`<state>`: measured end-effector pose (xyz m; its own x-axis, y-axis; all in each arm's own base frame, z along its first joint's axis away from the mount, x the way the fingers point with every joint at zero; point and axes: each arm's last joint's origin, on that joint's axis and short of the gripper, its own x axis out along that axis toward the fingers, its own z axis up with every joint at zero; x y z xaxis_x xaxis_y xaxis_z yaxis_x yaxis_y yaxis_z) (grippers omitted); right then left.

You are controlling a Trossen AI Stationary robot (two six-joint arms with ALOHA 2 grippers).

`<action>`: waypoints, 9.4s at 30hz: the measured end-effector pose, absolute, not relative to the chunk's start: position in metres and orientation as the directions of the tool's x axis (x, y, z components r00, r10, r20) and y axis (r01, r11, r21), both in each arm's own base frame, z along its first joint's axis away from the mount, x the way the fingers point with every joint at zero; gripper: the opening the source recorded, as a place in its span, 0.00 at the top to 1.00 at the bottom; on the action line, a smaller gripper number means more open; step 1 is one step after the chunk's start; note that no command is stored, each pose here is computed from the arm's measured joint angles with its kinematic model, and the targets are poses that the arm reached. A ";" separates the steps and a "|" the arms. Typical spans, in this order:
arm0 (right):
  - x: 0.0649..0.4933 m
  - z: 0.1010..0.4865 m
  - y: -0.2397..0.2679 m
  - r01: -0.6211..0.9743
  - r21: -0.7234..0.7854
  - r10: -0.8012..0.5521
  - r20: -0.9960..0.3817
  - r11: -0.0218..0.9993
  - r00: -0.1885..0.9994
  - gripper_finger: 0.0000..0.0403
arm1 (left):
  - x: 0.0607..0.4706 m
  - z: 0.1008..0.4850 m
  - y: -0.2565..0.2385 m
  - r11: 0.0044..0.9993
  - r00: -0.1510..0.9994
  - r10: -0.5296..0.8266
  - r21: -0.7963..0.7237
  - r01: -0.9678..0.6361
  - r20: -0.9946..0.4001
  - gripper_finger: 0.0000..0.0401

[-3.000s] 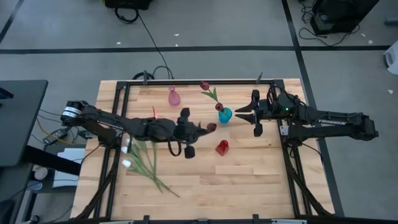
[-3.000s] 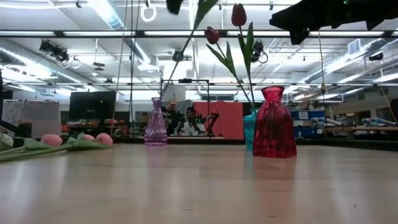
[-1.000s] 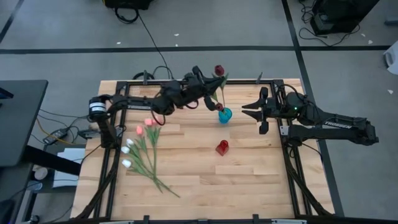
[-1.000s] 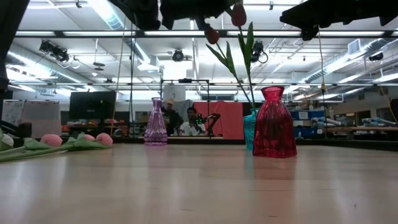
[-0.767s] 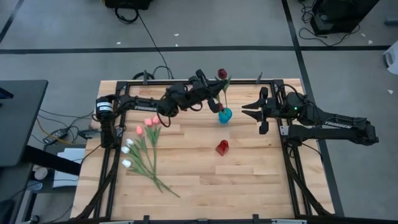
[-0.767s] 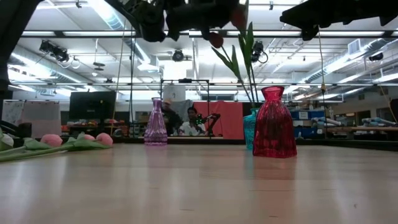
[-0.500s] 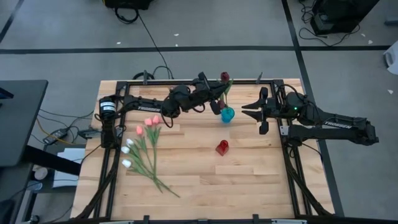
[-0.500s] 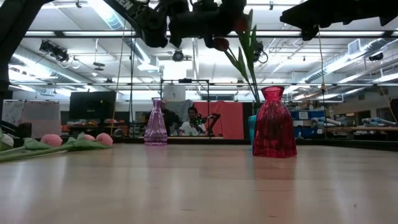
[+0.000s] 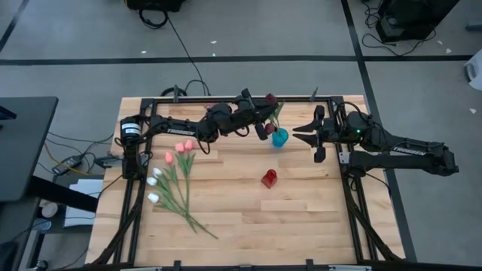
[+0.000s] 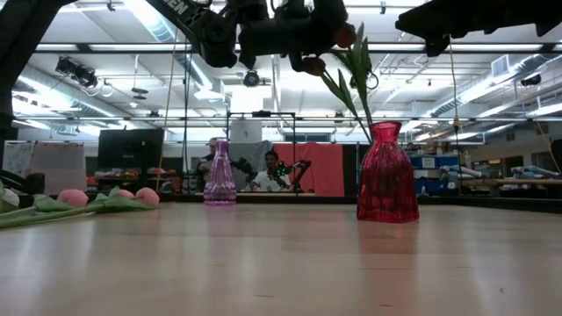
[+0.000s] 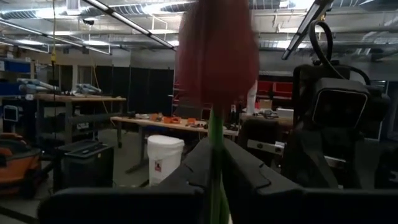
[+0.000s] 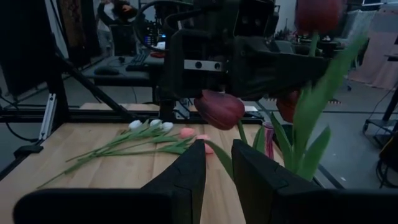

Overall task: Sort flowers into vase by color
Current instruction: Put the red tulip into the blue vase

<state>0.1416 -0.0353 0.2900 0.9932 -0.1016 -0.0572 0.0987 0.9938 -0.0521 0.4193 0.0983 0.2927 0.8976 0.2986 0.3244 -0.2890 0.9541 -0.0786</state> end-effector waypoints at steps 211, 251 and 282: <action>0.248 0.309 0.026 0.089 -0.996 -0.443 0.070 0.023 0.894 0.61 | 0.367 0.434 0.031 0.771 0.737 0.099 -0.417 -0.482 -0.669 0.97; 0.263 0.293 0.027 0.028 -0.999 -0.515 0.033 -0.019 0.856 0.97 | 0.370 0.437 0.000 0.858 0.691 0.471 0.102 -0.503 -0.548 0.54; 0.141 0.367 -0.018 0.204 -0.463 -0.096 0.246 0.862 0.964 0.98 | 0.373 0.300 0.004 0.907 0.788 0.411 0.118 -0.405 -0.457 0.53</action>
